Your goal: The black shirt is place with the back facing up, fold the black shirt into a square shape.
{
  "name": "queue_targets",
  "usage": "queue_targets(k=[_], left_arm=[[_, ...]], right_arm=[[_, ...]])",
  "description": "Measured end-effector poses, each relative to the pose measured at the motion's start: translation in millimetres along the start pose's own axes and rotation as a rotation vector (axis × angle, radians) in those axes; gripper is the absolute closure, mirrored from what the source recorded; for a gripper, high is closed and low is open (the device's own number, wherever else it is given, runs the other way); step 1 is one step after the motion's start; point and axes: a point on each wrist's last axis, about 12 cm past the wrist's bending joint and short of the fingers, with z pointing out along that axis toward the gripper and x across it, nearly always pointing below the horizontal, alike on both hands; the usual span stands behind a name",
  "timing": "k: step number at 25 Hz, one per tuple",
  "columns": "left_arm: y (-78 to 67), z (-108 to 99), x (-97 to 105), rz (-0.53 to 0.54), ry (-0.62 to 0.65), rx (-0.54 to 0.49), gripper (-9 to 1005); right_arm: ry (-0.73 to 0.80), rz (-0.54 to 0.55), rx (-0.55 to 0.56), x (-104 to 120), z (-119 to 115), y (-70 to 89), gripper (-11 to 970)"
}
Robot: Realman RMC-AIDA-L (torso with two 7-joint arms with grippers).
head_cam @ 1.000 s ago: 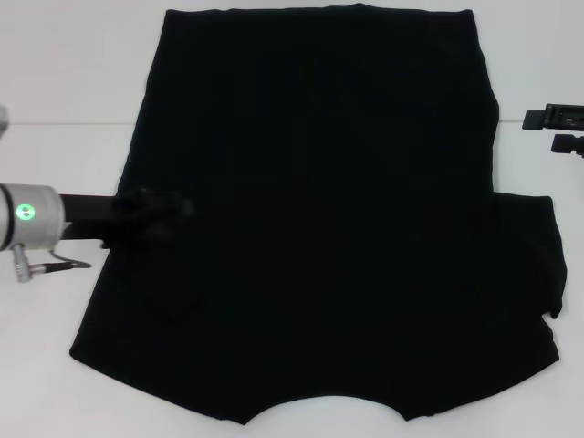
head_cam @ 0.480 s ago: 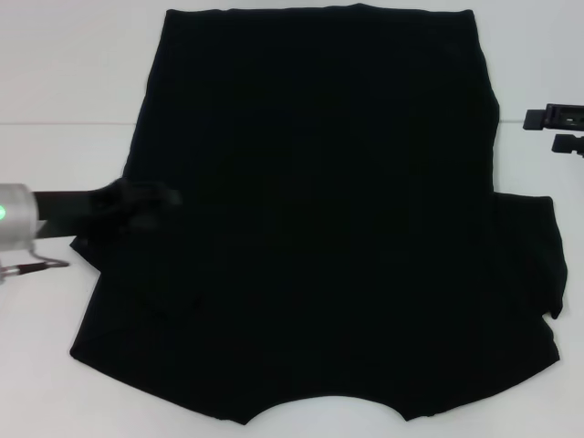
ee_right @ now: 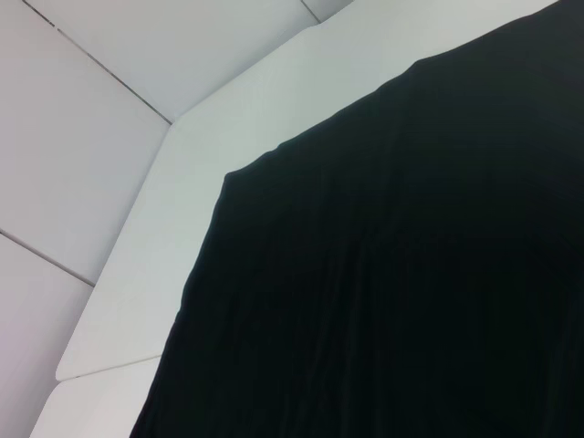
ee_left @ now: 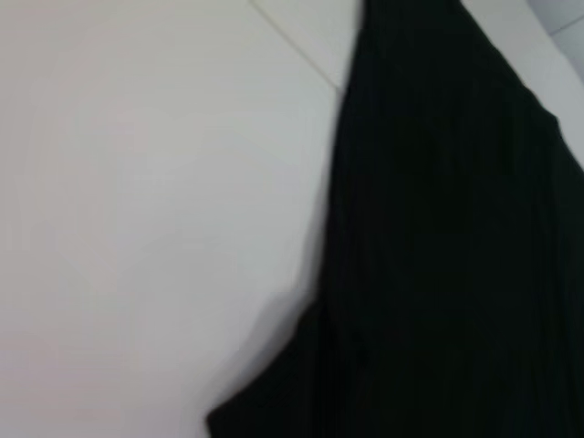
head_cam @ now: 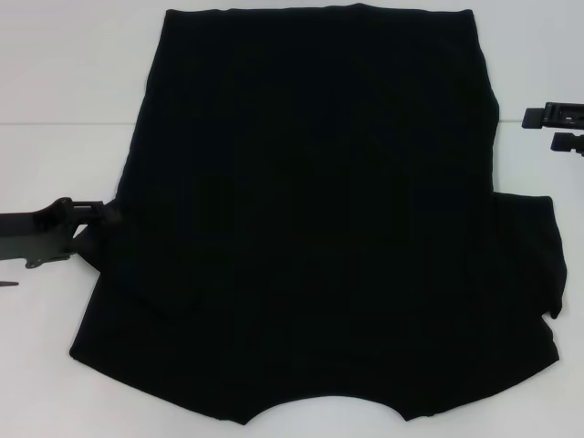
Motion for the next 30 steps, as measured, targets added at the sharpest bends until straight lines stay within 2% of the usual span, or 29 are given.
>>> queue_targets(k=[6,14,19,30], left_arm=[[5.3,-1,1,-0.010,-0.008,-0.020,402],[9.7,-2,1,-0.010,-0.012,-0.043,527],[16.2,-4,3,-0.027,-0.023,-0.058,692],[20.7,3,9,-0.046,-0.013,-0.076,691]], right_arm=[[0.000,0.002,0.001,1,0,-0.8,107],[0.000,0.000,0.000,0,0,-0.1,106],[-0.002,-0.002,0.001,-1,0,0.5,106],[-0.009,-0.003,0.005,-2,1,0.5,107]])
